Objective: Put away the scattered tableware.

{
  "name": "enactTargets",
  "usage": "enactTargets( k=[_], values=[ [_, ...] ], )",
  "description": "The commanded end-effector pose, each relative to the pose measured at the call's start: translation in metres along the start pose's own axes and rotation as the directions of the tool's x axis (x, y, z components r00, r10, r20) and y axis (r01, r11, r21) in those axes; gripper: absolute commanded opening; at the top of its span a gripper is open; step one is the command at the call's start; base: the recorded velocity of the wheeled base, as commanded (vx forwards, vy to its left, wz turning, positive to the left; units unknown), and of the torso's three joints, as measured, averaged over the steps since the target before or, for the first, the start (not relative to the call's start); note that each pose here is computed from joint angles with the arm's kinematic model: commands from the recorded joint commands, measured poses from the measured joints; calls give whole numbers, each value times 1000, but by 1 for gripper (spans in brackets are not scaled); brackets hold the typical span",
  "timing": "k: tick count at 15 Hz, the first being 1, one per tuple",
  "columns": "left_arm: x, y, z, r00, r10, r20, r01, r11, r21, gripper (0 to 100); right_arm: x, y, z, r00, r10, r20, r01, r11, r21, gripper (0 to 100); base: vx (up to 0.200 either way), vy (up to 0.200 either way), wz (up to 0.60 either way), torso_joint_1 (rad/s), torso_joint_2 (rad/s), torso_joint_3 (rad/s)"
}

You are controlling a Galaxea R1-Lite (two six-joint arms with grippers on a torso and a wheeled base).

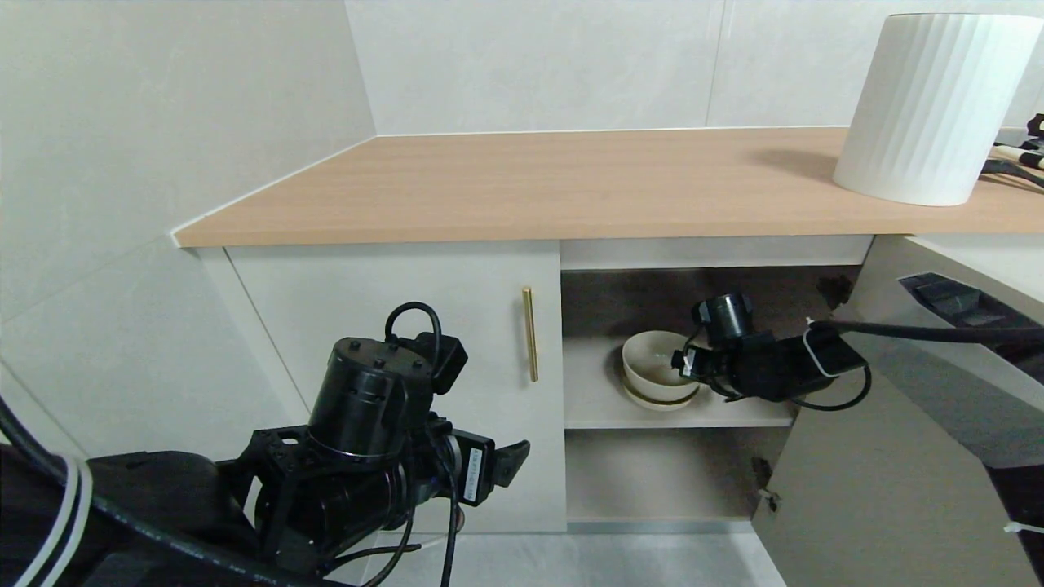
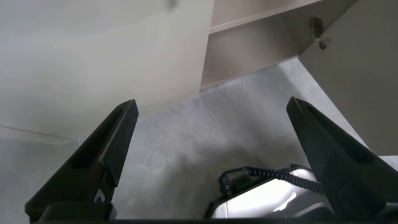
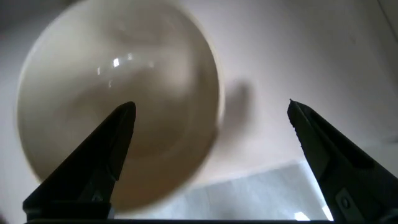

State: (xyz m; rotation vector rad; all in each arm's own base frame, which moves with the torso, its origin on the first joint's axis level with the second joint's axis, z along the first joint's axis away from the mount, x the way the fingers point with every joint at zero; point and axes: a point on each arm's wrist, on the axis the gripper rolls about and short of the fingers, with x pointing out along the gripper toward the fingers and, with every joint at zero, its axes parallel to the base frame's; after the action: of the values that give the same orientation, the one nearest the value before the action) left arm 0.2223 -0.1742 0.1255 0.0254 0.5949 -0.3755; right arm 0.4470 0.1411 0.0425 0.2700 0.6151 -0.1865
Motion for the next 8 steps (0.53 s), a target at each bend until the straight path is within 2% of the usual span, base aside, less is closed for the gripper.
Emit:
enactTargets(
  k=[1,5,7,8],
  values=[
    [-2,1,3,1000,1,11,-1,1000,-13,100,-50,4,4,999,38,-5,-38,999,-20,100,0,0,0,0,0,0],
    [-5,1,4,1000,-2,20,3,1000,-24,100,-130,12,-7,987,157,-38,-160,984,-76,100,0,0,0,0,0,0],
    [-6,1,5,1000,-3,27,4,999,-32,100,-157,9,-23,981,179,-76,-187,976,-112,100,-200,0,0,2,2,0],
    [-9,1,7,999,-7,39,9,999,-42,100,-168,1,-26,980,178,-85,-188,975,-117,100,-200,0,0,7,-7,-2]
  ],
)
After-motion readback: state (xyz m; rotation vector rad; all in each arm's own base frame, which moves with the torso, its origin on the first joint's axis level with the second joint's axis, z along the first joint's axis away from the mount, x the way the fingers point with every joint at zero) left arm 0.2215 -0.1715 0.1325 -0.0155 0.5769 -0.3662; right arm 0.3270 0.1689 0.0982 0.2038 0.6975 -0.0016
